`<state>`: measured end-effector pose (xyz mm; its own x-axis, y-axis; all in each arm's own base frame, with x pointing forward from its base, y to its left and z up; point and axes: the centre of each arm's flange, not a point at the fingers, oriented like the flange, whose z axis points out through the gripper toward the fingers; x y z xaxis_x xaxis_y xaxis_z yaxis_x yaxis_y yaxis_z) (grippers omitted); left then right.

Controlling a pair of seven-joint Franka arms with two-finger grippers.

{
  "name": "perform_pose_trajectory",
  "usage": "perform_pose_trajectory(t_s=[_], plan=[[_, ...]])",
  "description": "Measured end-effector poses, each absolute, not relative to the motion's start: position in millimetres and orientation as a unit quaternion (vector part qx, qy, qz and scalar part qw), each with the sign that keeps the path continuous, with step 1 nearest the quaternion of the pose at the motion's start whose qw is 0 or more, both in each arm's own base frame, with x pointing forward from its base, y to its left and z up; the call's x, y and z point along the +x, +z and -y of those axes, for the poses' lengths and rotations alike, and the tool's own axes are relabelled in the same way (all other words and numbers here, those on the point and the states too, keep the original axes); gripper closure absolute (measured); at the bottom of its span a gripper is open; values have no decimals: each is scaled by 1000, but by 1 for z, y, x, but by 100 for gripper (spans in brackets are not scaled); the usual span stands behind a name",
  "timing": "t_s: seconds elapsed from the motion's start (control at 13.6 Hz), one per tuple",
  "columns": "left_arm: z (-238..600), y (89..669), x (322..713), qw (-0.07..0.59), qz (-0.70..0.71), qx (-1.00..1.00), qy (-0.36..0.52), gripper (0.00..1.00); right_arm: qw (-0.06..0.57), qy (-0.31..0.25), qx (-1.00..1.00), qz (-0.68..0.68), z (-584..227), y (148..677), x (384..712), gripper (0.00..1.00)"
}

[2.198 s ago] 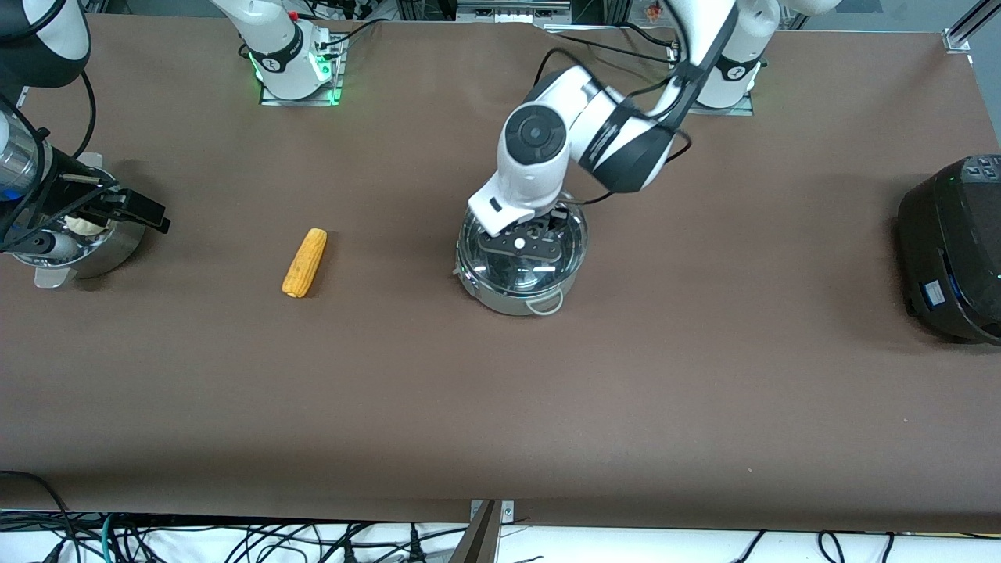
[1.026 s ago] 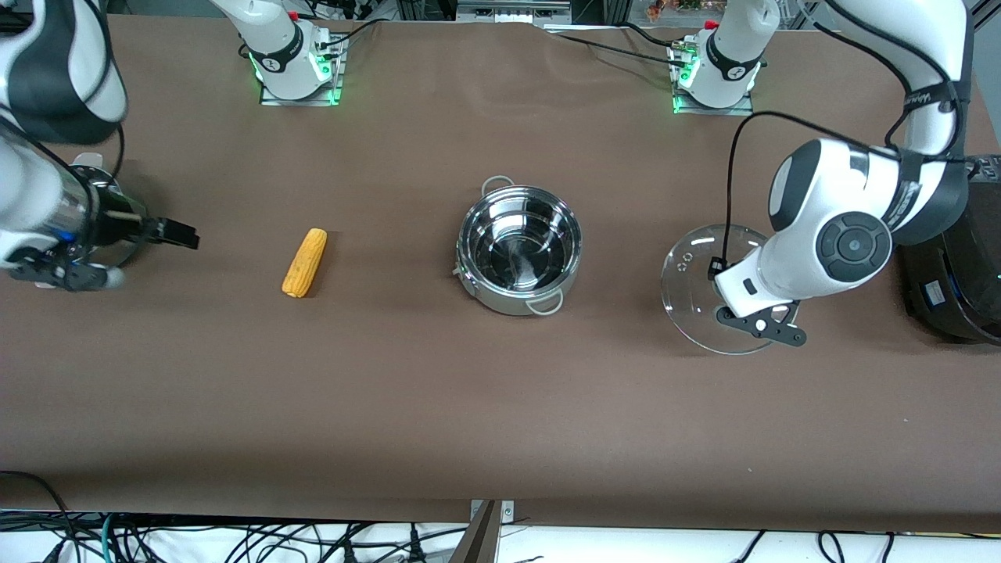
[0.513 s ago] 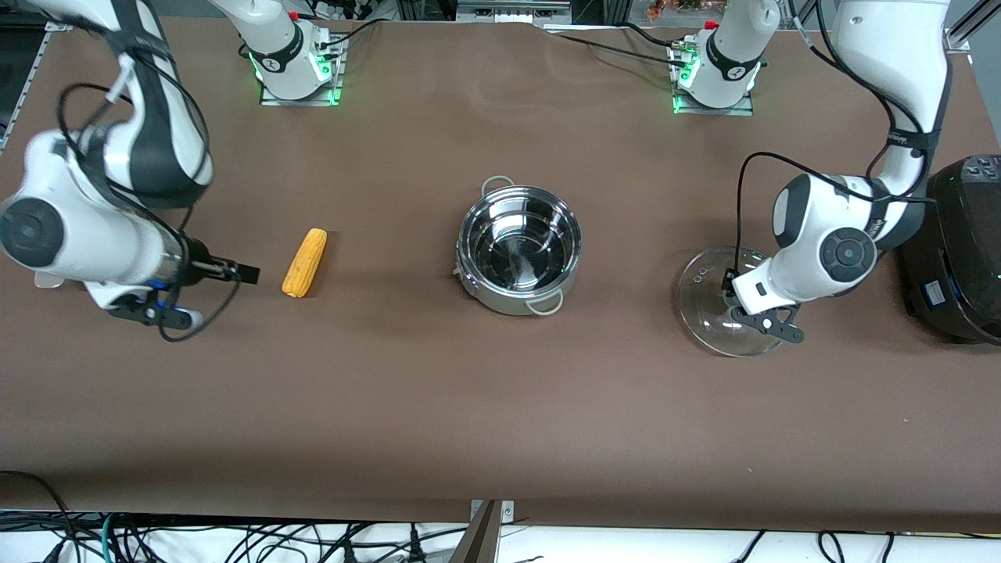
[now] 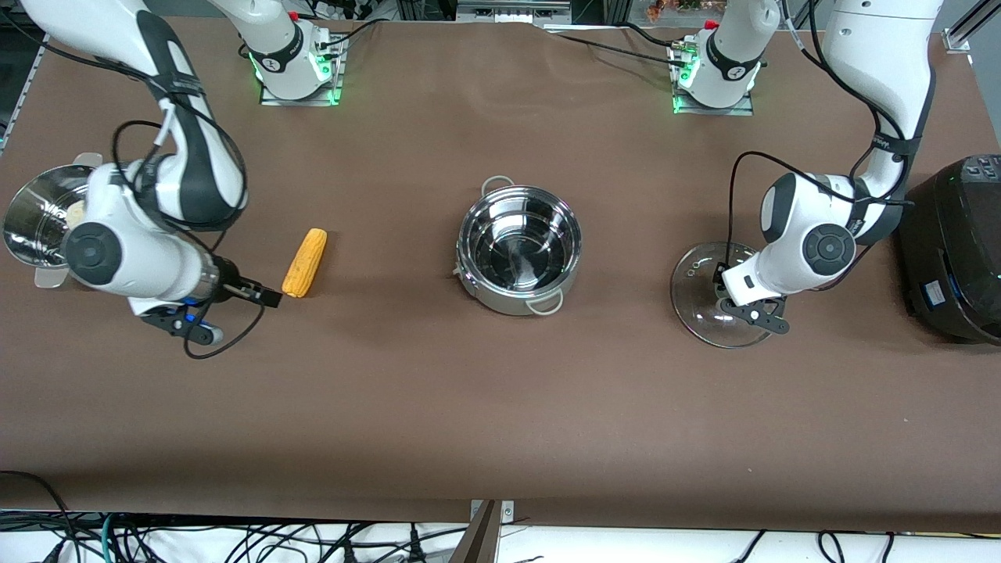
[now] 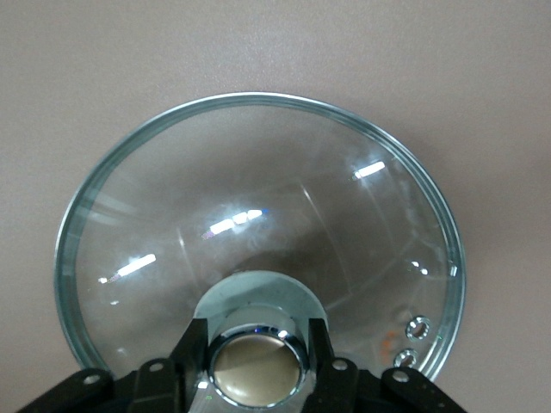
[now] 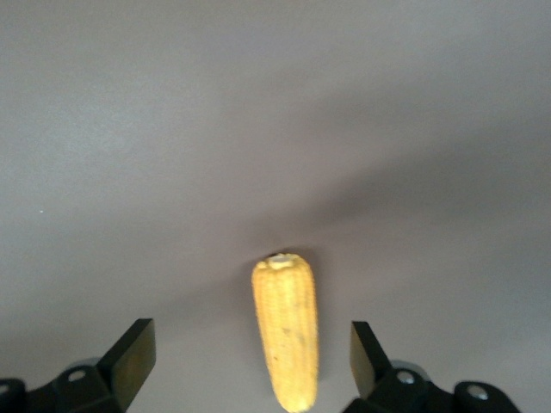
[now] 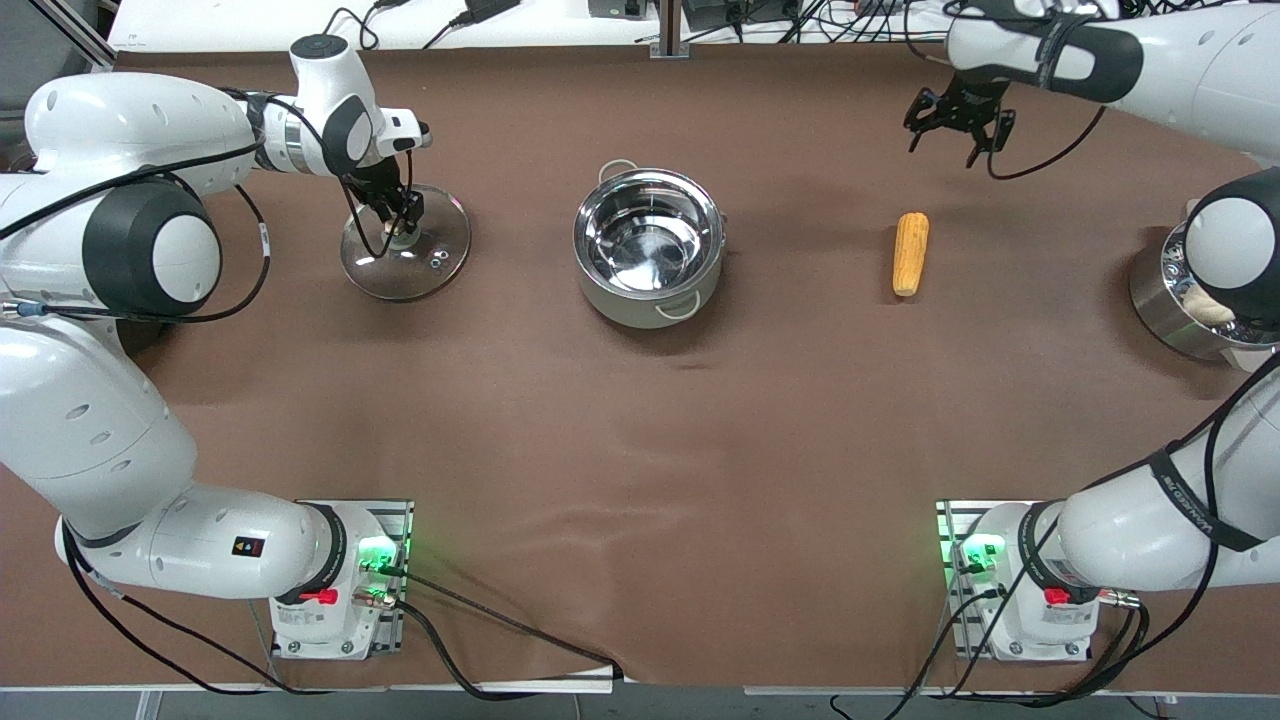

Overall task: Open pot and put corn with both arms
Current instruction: 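Set the glass lid on the table while the right gripper reaches the corn, then grasp the yellow corn with the right gripper while the left gripper withdraws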

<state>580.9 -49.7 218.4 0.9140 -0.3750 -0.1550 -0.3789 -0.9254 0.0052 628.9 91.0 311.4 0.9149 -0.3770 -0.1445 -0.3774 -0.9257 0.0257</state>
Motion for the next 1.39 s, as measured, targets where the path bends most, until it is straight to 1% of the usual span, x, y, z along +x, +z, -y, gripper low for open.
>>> perform_pose_trajectory(t_s=[0.07,0.22,0.37,0.44,0.59,0.81,0.95,1.17,1.39], plan=[[49,220,582,13,-192,-978,75,41,2,72,-978,-195,-101,302,623,0],[47,234,590,13,-189,-980,66,24,0,78,-979,-186,-122,291,613,0],[48,271,603,14,-187,-980,65,2,-2,79,-980,-183,-132,279,604,0],[49,297,609,14,-187,-980,68,0,-2,75,-980,-184,-131,270,599,0],[53,358,617,13,-187,-980,73,0,0,67,-980,-188,-124,253,587,0],[55,441,622,12,-185,-979,82,0,0,61,-980,-189,-120,244,570,0],[57,489,623,10,-182,-980,83,0,6,44,-981,-189,-118,236,558,0],[59,539,622,6,-160,-985,71,0,6,39,-981,-190,-115,227,543,0],[53,582,608,9,-102,-994,43,0,8,32,-981,-190,-111,215,536,0]])
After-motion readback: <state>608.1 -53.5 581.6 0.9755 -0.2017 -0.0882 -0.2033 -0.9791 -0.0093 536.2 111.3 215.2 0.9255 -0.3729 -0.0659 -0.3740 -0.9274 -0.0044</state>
